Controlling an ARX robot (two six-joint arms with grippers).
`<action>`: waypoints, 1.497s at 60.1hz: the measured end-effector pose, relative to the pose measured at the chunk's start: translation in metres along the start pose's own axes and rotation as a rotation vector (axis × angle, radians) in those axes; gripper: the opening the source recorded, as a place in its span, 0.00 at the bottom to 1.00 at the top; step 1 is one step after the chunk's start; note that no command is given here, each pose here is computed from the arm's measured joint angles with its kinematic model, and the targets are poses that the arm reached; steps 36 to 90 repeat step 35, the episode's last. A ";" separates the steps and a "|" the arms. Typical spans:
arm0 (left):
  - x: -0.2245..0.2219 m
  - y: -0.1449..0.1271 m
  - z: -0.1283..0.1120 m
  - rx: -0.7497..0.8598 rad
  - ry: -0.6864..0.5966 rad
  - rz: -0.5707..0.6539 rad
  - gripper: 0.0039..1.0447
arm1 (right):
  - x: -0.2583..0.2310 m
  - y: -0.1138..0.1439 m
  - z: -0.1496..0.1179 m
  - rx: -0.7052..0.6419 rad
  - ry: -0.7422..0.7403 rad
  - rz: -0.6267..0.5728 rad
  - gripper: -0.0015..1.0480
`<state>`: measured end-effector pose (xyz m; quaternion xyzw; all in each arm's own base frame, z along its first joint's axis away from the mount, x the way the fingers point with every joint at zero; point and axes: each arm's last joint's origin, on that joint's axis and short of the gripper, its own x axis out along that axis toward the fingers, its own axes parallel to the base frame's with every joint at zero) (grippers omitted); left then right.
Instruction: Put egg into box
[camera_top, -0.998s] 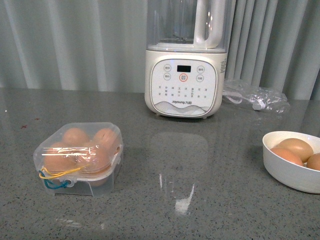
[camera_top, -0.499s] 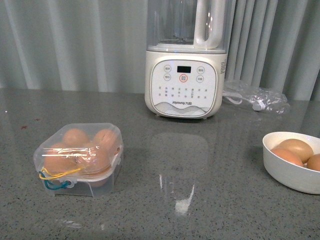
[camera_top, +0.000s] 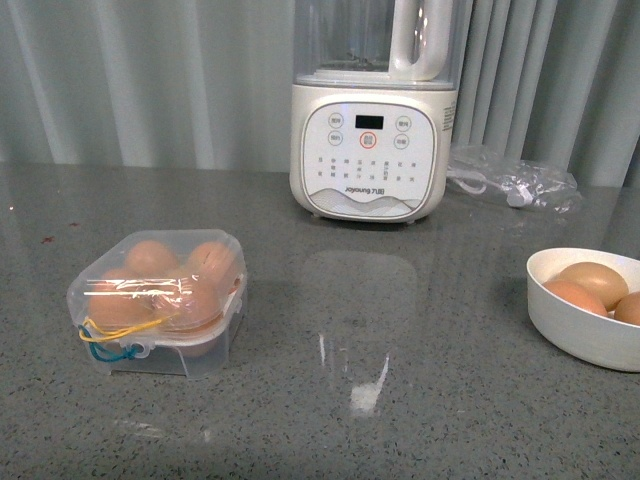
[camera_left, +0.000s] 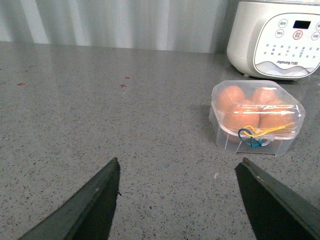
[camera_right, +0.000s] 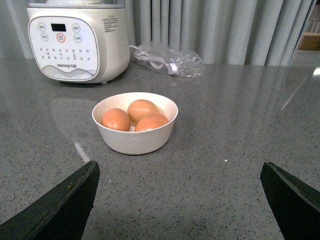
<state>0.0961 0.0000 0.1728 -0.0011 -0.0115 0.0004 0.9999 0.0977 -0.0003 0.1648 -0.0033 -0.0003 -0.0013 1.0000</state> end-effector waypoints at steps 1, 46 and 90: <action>0.000 0.000 0.000 0.000 0.000 0.000 0.77 | 0.000 0.000 0.000 0.000 0.000 0.000 0.93; 0.000 0.000 0.000 0.000 0.000 0.000 0.94 | 0.000 0.000 0.000 0.000 0.000 0.000 0.93; 0.000 0.000 0.000 0.000 0.000 0.000 0.94 | 0.000 0.000 0.000 0.000 0.000 0.000 0.93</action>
